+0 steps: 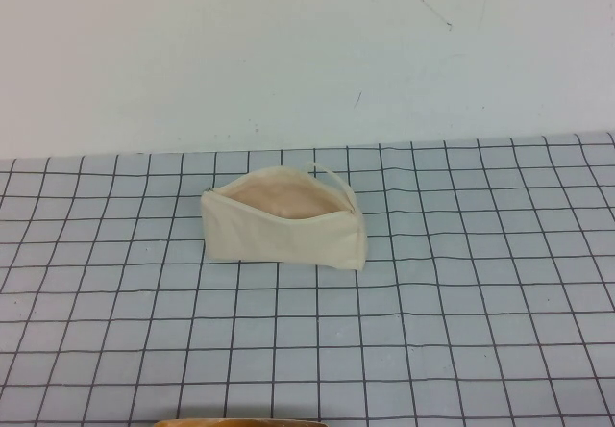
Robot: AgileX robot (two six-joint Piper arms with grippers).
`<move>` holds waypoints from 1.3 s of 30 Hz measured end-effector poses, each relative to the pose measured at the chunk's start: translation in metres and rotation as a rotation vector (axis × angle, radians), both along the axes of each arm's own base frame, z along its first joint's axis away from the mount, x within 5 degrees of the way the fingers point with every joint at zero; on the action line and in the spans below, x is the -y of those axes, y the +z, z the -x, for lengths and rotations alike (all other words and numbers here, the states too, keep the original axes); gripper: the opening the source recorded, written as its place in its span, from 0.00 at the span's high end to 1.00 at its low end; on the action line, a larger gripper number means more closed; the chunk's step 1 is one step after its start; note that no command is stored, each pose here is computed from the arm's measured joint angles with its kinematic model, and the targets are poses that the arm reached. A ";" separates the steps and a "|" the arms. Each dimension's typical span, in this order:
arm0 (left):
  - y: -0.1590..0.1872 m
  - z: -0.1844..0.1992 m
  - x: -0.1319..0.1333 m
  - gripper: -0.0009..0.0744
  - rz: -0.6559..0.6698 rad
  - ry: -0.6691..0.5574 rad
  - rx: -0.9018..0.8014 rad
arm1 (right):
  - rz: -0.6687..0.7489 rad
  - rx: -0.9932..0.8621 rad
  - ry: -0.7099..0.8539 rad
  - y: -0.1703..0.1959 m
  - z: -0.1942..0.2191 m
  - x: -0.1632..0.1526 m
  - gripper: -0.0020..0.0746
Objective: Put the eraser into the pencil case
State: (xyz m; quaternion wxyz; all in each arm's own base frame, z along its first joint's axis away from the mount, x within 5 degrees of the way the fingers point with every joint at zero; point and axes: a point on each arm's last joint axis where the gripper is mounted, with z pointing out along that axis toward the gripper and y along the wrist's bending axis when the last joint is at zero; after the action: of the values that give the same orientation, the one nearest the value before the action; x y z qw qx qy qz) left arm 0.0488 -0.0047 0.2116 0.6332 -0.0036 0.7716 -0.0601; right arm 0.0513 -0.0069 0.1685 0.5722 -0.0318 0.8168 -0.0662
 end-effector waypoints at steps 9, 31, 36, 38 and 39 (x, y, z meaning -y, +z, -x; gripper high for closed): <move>-0.033 -0.003 -0.004 0.99 -0.006 0.072 -0.093 | 0.000 0.000 0.000 0.000 0.000 0.000 0.98; -0.038 -0.004 -0.004 0.99 0.000 0.080 -0.104 | -0.001 0.001 0.000 0.000 0.000 0.000 0.98; -0.038 -0.004 -0.004 0.99 0.000 0.080 -0.104 | -0.001 0.001 0.000 0.000 0.000 0.000 0.98; -0.038 -0.004 -0.004 0.99 0.000 0.080 -0.104 | -0.001 0.001 0.000 0.000 0.000 0.000 0.98; -0.038 -0.004 -0.004 0.99 0.000 0.080 -0.104 | -0.001 0.001 0.000 0.000 0.000 0.000 0.98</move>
State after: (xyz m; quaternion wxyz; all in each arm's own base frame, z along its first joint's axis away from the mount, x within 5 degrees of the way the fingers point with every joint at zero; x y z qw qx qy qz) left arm 0.0524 -0.0009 0.1741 0.5941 -0.0377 0.8028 -0.0345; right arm 0.0512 -0.0068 0.1685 0.5724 -0.0314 0.8167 -0.0656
